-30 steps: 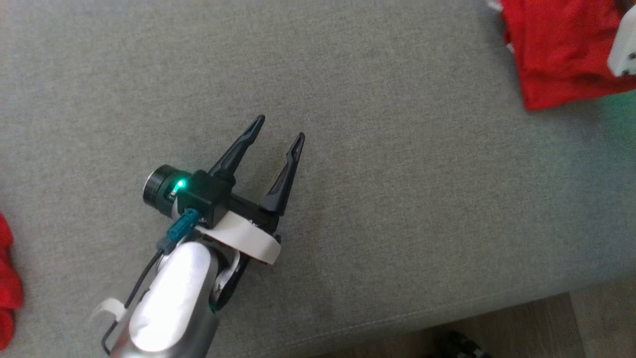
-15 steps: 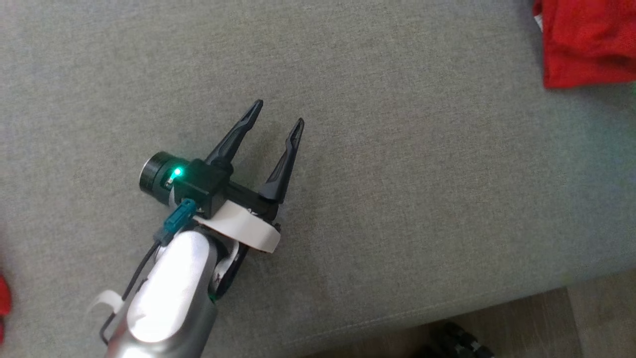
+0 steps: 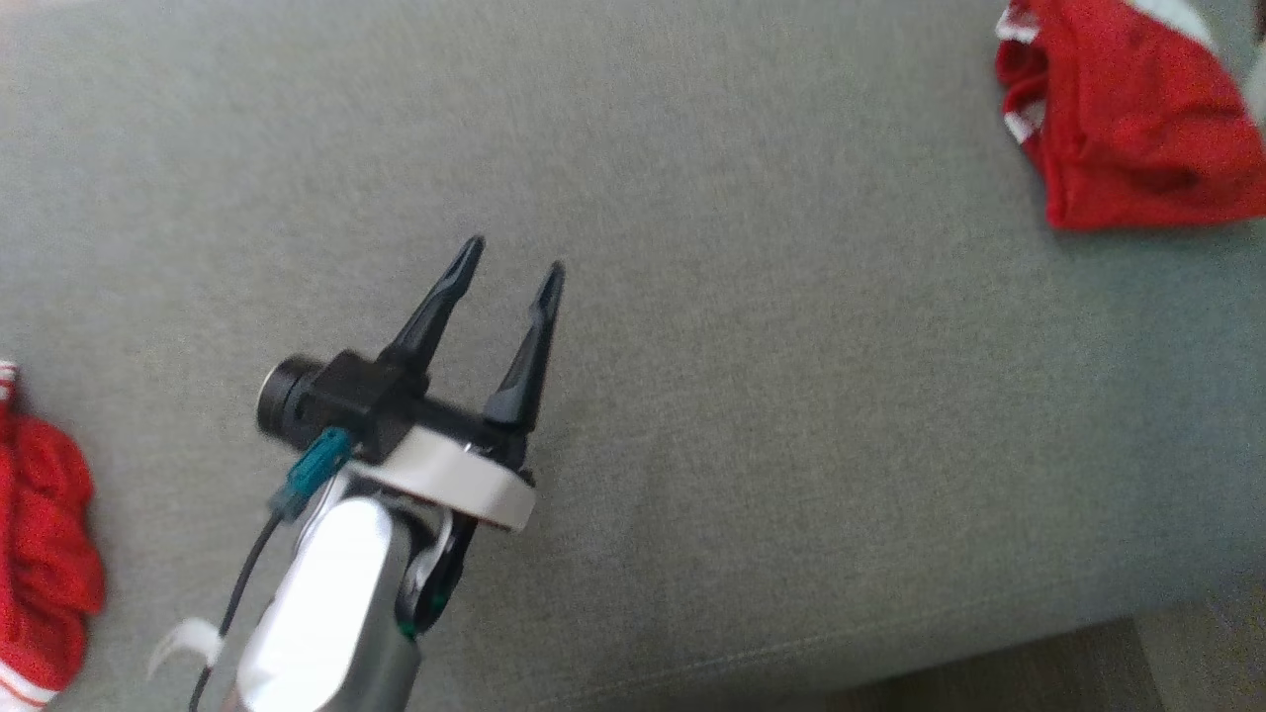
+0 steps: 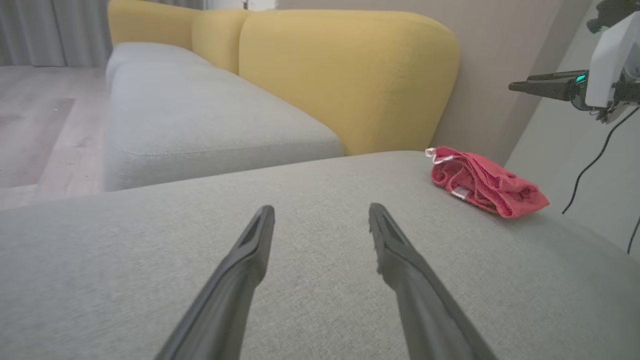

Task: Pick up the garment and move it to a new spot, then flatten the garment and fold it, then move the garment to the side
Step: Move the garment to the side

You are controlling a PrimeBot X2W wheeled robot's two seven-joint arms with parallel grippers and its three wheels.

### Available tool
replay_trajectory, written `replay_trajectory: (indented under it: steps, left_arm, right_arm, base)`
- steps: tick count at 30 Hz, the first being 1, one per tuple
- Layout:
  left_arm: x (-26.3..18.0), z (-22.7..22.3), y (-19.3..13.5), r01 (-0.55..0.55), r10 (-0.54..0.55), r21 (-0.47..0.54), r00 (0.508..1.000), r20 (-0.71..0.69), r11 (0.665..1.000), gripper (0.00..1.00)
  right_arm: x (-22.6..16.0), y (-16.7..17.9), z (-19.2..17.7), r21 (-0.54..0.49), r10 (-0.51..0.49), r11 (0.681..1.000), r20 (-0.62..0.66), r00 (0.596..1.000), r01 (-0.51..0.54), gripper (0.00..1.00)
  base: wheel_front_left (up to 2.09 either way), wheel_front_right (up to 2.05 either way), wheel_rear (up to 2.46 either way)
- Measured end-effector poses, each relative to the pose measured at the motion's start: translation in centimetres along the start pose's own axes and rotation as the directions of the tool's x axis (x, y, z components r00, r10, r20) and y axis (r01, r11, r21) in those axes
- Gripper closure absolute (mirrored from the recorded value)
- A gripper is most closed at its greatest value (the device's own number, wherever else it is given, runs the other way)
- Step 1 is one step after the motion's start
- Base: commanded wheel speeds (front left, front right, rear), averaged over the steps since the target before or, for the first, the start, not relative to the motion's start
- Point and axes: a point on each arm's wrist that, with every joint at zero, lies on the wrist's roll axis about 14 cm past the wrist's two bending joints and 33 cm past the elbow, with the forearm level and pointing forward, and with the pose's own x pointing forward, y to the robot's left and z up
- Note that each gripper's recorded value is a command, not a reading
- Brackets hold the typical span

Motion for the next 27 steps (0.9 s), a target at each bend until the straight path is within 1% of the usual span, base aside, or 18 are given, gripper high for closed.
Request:
replay_trajectory:
  steps: [4, 7, 10, 13, 16, 18, 20, 22, 25, 27]
  left_arm:
    - [-2.2, 2.1, 0.8, -0.069, 0.068, 0.018, 0.997, 0.036, 0.997, 0.00]
    - [-3.8, 4.2, 1.8, -0.127, 0.123, 0.049, 0.989, 0.080, 0.991, 0.00]
    - [-5.5, 6.4, 3.0, -0.196, 0.187, 0.057, 0.973, 0.133, 0.979, 0.00]
    - [-7.5, 8.2, 4.2, -0.263, 0.248, 0.061, 0.952, 0.179, 0.963, 0.00]
    - [-9.4, 8.9, 4.9, -0.315, 0.297, 0.068, 0.934, 0.197, 0.947, 0.00]
    - [-10.6, 8.9, 5.6, -0.354, 0.334, 0.072, 0.922, 0.198, 0.933, 0.00]
    - [-11.6, 8.7, 6.2, -0.393, 0.372, 0.084, 0.908, 0.192, 0.916, 0.00]
    - [-12.5, 8.5, 6.8, -0.422, 0.401, 0.082, 0.896, 0.190, 0.903, 0.00]
    - [-13.1, 8.3, 7.1, -0.447, 0.426, 0.091, 0.885, 0.186, 0.890, 0.00]
    - [-13.6, 8.1, 7.3, -0.463, 0.442, 0.090, 0.878, 0.181, 0.882, 0.00]
  right_arm:
    - [-2.3, 2.5, 3.4, 0.086, 0.050, 0.994, 0.176, 0.983, -0.066, 0.00]
    - [-4.4, 4.3, 4.9, 0.148, 0.082, 0.981, 0.270, 0.959, -0.126, 0.00]
    - [-6.6, 5.6, 6.1, 0.170, 0.108, 0.970, 0.347, 0.932, -0.176, 0.00]
    - [-8.7, 6.8, 6.8, 0.232, 0.117, 0.945, 0.417, 0.901, -0.231, 0.00]
    - [-11.1, 8.0, 7.2, 0.278, 0.124, 0.916, 0.492, 0.862, -0.290, 0.00]
    - [-12.4, 8.8, 6.5, 0.287, 0.128, 0.905, 0.521, 0.844, -0.314, 0.00]
    - [-13.5, 9.6, 5.1, 0.301, 0.125, 0.897, 0.532, 0.837, -0.325, 0.00]
    - [-14.6, 10.8, 3.0, 0.331, 0.121, 0.883, 0.524, 0.843, -0.332, 0.00]
    - [-16.3, 12.8, 0.0, 0.356, 0.125, 0.872, 0.502, 0.856, -0.336, 0.00]
    - [-17.4, 13.8, -1.1, 0.359, 0.128, 0.870, 0.496, 0.859, -0.337, 0.00]
  base:
    - [0.00, 0.00, 0.00]
    - [0.00, 0.00, 0.00]
    - [0.00, 0.00, 0.00]
    - [0.00, 0.00, 0.00]
    - [0.00, 0.00, 0.00]
    - [0.00, 0.00, 0.00]
    - [0.00, 0.00, 0.00]
    - [0.00, 0.00, 0.00]
    - [0.00, 0.00, 0.00]
    - [0.00, 0.00, 0.00]
